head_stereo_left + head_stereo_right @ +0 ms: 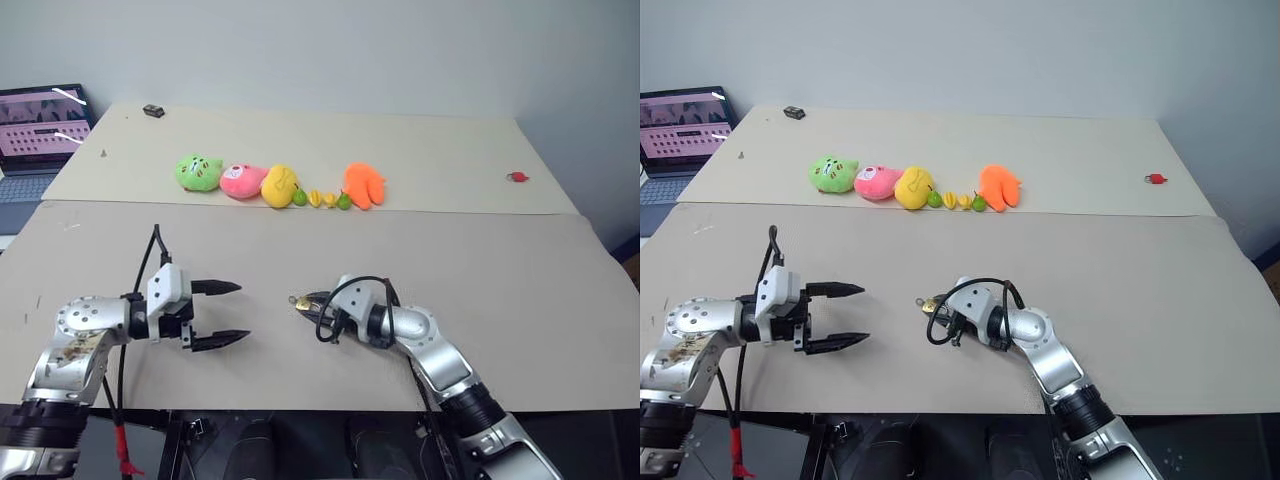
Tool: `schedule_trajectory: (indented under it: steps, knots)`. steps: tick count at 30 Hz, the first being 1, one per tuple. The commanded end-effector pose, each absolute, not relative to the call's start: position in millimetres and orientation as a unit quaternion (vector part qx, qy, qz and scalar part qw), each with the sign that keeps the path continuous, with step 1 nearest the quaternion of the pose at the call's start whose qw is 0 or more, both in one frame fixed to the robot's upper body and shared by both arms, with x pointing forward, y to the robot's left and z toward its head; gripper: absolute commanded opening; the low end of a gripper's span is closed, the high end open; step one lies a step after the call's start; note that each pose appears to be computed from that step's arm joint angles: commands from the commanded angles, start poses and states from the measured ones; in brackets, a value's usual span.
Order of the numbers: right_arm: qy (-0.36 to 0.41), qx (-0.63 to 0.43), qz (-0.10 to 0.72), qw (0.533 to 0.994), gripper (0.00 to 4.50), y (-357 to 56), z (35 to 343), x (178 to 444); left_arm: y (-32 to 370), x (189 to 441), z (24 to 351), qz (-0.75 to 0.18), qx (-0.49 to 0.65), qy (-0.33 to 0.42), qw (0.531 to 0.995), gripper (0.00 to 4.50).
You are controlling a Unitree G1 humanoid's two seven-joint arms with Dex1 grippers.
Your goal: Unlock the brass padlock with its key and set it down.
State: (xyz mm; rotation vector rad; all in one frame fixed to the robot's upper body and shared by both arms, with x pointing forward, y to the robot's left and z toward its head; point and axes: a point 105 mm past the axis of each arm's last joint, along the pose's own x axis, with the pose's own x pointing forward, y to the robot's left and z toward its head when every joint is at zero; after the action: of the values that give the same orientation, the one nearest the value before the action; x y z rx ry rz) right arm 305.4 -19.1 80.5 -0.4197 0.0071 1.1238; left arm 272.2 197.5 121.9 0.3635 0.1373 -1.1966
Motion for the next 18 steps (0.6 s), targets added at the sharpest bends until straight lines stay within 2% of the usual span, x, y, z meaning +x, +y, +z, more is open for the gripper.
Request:
schedule_trajectory:
  steps: [1, 2, 3, 7, 18]
  knots:
    - [0.002, -0.192, 0.515, 0.835, 1.39, -28.3, 83.9, 313.3, 195.8, 275.7, 126.8, -0.554, 0.175, 0.052, 0.812, 4.50]
    - [0.005, -0.191, 0.511, 0.838, 1.91, -29.4, 83.3, 315.2, 195.2, 275.5, 126.4, -0.554, 0.175, 0.052, 0.812, 4.50]
    - [0.010, -0.194, 0.508, 0.839, 2.11, -30.1, 81.5, 316.7, 194.7, 275.2, 126.1, -0.554, 0.174, 0.051, 0.813, 4.50]
    - [0.030, -0.195, 0.520, 0.831, 3.41, -30.0, 73.5, 314.0, 193.7, 274.8, 126.2, -0.550, 0.172, 0.048, 0.816, 4.50]
    - [0.028, -0.214, 0.543, 0.811, 3.41, -25.7, 69.6, 306.7, 194.0, 277.1, 127.3, -0.533, 0.167, 0.040, 0.828, 4.50]
